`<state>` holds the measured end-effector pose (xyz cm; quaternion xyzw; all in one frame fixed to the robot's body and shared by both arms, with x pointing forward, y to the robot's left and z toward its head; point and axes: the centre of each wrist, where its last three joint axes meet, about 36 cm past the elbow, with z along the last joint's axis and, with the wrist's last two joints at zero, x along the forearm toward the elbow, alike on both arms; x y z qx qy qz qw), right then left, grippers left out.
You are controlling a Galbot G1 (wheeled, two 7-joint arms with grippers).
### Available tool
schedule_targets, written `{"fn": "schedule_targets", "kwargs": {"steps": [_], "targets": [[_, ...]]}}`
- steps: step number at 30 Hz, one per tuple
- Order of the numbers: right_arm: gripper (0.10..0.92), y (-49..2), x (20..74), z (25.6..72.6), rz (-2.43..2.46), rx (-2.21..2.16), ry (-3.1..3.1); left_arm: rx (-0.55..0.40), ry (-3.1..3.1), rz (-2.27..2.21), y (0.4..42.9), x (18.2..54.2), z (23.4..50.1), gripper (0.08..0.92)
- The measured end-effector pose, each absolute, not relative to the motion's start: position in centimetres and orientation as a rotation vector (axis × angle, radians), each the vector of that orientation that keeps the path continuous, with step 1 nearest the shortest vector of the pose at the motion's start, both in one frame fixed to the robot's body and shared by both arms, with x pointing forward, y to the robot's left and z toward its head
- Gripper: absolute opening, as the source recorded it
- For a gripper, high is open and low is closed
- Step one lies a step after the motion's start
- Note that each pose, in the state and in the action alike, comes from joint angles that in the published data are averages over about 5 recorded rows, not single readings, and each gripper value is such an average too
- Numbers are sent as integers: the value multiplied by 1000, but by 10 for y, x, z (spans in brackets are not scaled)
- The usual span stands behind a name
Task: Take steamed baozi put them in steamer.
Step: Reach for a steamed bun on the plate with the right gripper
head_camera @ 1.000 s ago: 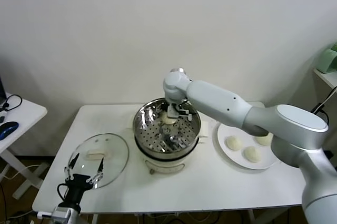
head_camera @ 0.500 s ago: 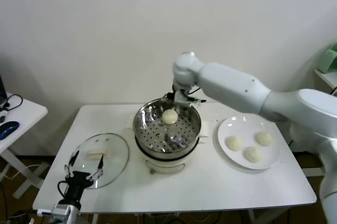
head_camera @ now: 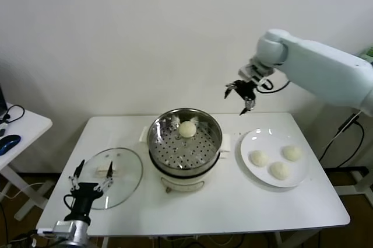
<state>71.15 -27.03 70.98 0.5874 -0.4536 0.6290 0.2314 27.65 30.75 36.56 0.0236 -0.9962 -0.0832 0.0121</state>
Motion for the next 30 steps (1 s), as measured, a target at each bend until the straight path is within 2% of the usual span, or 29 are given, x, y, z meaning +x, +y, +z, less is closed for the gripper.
{"fn": "schedule_targets", "kwargs": {"steps": [5, 11, 30], "targets": [[823, -330, 704, 682, 1544, 1538, -1377, 91, -3113, -233, 306, 275, 368, 823], [823, -369, 694, 638, 1415, 1492, -1420, 102, -3114, -214, 303, 271, 369, 823], [823, -393, 675, 507, 1310, 1417, -1377, 137, -3105, -187, 308, 264, 367, 823]]}}
